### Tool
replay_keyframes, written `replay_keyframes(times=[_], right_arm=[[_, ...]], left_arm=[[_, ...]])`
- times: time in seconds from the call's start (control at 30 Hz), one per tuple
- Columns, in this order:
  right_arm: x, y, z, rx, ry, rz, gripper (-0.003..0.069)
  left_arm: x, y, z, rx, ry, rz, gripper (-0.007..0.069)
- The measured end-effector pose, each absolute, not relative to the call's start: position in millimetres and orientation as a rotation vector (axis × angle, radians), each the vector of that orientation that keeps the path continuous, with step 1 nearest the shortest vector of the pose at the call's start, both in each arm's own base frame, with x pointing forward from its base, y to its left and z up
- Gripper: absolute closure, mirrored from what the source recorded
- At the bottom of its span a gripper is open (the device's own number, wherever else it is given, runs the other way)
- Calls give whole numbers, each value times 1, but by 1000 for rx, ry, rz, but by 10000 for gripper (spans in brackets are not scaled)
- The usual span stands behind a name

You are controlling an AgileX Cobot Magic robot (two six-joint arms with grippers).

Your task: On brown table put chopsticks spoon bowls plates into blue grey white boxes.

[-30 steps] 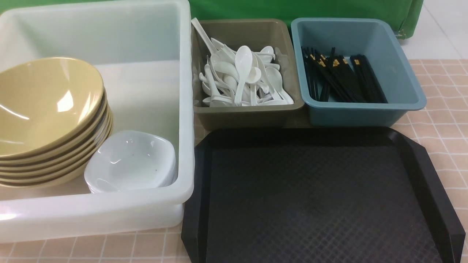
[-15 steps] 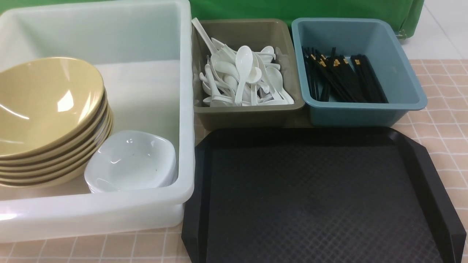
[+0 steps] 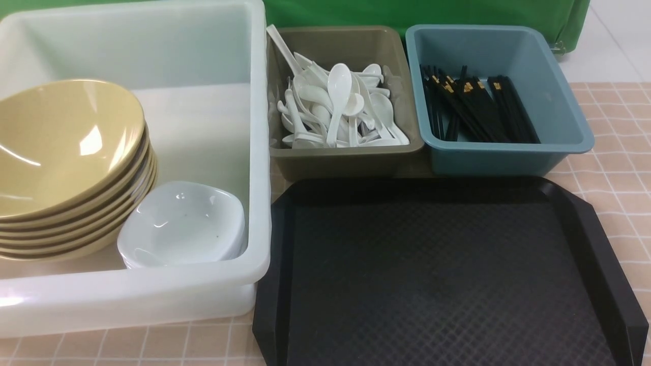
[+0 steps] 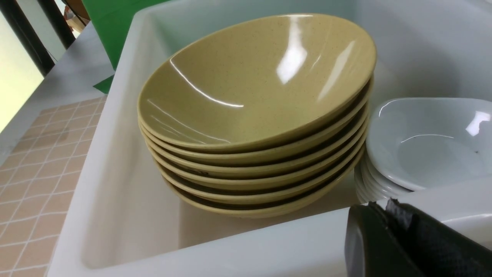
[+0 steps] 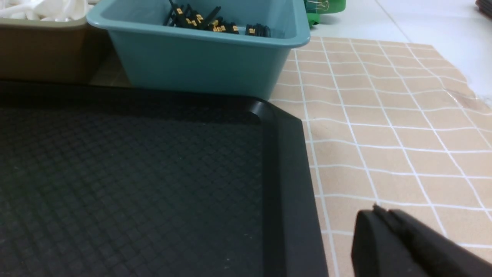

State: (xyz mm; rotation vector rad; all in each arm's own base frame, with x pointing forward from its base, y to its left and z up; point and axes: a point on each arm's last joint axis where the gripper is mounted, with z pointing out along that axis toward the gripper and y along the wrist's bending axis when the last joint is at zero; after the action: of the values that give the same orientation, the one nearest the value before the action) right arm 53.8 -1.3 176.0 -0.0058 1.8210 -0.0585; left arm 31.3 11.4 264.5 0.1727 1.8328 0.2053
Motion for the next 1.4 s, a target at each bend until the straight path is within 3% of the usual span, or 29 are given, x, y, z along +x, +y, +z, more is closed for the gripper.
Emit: replay_keyframes(times=[0.4,0.53,0.73,1.4], right_arm=[[54,-1,176,-6,1821,-58,601],[54,-1,176,-5,1821,-59,597],[54,-1,176,-5,1821,-59,590],[54,-1,176,-6,1821,-60,568]], left_arm=[[35,13,228,143,1878,293,620],[46,3,214,113,1775,131,620],[54,0,178,22,1807,14,620],[53,-1,176,-15,1834,-27,620]])
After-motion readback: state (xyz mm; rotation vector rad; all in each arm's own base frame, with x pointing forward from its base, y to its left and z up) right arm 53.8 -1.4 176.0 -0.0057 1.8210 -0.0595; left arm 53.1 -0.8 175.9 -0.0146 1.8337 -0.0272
